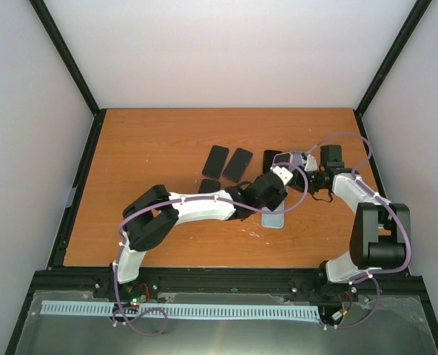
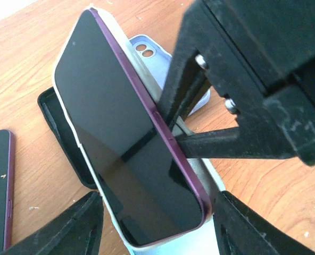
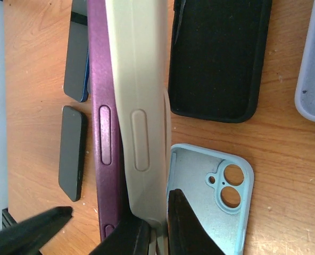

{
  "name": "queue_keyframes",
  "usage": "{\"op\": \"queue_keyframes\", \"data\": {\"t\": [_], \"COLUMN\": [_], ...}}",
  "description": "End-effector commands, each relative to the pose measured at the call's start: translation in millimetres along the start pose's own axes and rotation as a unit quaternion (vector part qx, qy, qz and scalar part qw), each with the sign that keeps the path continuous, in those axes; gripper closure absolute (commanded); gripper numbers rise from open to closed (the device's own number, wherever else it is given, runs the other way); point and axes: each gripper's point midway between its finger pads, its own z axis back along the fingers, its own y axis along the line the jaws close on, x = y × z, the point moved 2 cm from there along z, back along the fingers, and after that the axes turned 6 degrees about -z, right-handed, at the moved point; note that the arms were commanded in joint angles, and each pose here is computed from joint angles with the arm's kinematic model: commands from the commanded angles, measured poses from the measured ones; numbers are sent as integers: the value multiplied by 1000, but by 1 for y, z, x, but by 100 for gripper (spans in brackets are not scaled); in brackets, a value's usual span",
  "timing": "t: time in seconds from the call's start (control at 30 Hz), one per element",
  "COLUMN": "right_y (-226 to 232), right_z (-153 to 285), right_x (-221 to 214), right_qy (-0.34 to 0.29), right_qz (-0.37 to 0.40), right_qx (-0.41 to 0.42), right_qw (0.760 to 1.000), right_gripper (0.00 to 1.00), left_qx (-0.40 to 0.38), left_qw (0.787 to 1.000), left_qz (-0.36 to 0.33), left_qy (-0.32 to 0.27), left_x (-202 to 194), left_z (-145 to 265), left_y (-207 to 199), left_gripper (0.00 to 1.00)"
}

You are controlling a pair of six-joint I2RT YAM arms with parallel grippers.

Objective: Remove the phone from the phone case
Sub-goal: Remove the phone case from the phone.

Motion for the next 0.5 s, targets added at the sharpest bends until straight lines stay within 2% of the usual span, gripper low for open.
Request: {"op": "queue_keyframes", "data": {"t": [0.0, 0.1, 0.47], "right_y": [17, 17, 16], "right_z": [8, 7, 2], "right_x": [10, 8, 5], "right_qy": [-26, -23, -8], "right_qz": [13, 9, 1], "right_qx": [24, 28, 38], "right_qw": [999, 999, 999], "right_gripper": [97, 97, 97], "left_qx": [50, 50, 125], "left_qw": [998, 998, 990], "left_qz": [-41, -44, -48], "left_qy": [-23, -24, -35], "left_x": [15, 11, 12], "left_z": [-4, -9, -8], "left_y": [-1, -4, 17], "left_gripper": [43, 44, 51]}}
